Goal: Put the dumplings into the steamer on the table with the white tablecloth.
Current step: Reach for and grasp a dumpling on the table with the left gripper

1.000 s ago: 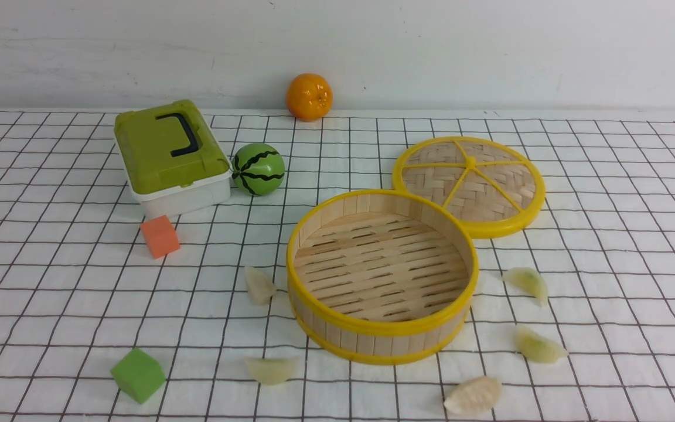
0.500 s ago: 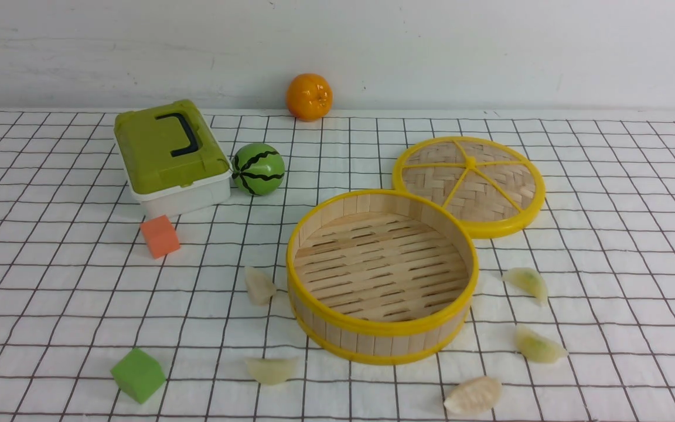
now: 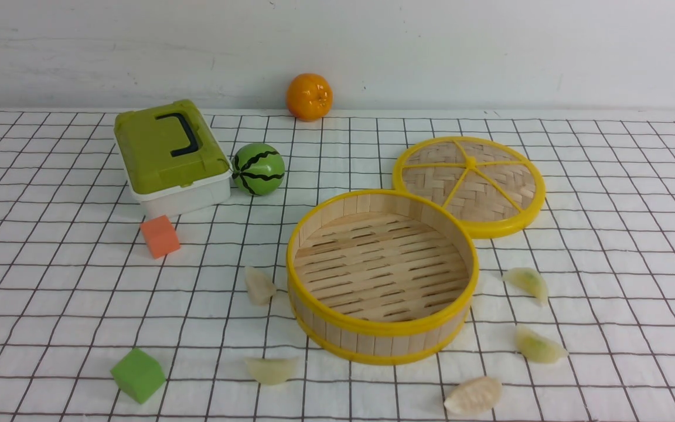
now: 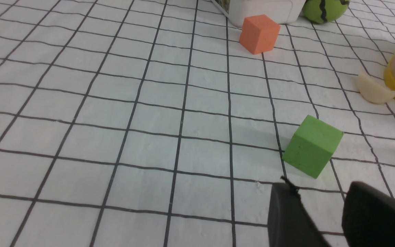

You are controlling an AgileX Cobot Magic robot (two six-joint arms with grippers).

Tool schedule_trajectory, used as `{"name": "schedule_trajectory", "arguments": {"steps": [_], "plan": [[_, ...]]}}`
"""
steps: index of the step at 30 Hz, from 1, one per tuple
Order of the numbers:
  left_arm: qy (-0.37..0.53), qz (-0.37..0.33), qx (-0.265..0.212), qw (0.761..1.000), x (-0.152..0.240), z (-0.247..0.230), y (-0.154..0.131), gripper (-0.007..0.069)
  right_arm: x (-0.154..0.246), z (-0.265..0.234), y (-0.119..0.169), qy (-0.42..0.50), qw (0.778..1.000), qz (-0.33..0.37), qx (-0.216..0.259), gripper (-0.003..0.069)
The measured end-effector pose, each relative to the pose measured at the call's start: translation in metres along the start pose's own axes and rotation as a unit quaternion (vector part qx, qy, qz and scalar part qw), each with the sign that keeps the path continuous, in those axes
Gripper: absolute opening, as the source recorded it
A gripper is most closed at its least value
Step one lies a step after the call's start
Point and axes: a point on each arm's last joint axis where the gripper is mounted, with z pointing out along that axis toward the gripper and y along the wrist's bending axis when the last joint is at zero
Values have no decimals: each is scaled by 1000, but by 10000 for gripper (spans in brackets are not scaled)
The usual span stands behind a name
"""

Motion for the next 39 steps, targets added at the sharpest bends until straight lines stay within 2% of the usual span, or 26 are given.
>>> {"name": "schedule_trajectory", "arguments": {"steps": [23,25,27,28,29,30,31,32,33,34,35,36,39], "plan": [[-8,6,-1,1000,-1,0,0,239,0,0,0,0,1000,0,0,240],[-23,-12,6,1000,-4,0,-1,239,0,0,0,0,1000,3,-1,240],[-46,-89,26,995,-9,-1,-4,239,0,0,2,0,999,39,-10,240],[-54,-161,43,985,-11,-1,-6,239,0,0,4,1,997,80,-20,240],[-57,-268,65,960,-13,-1,-9,239,0,0,6,2,990,138,-34,240],[-58,-344,80,934,-15,-2,-10,239,0,0,9,7,976,211,-50,240],[-54,-434,98,894,-17,-2,-12,239,0,0,12,14,954,291,-67,240],[-52,-459,104,881,-17,-2,-12,239,0,0,13,16,949,307,-71,240],[-41,-571,124,811,-19,-3,-14,239,-1,-1,17,29,902,419,-94,240],[-35,-623,134,770,-20,-3,-15,239,-1,-1,20,37,873,474,-106,240],[-33,-635,135,760,-20,-4,-15,239,-2,-1,20,38,868,483,-108,240],[-28,-687,145,712,-22,-4,-15,239,-3,-2,23,48,831,540,-121,240],[-28,-705,150,693,-23,-4,-15,239,-4,-2,24,50,818,558,-126,240]]}}
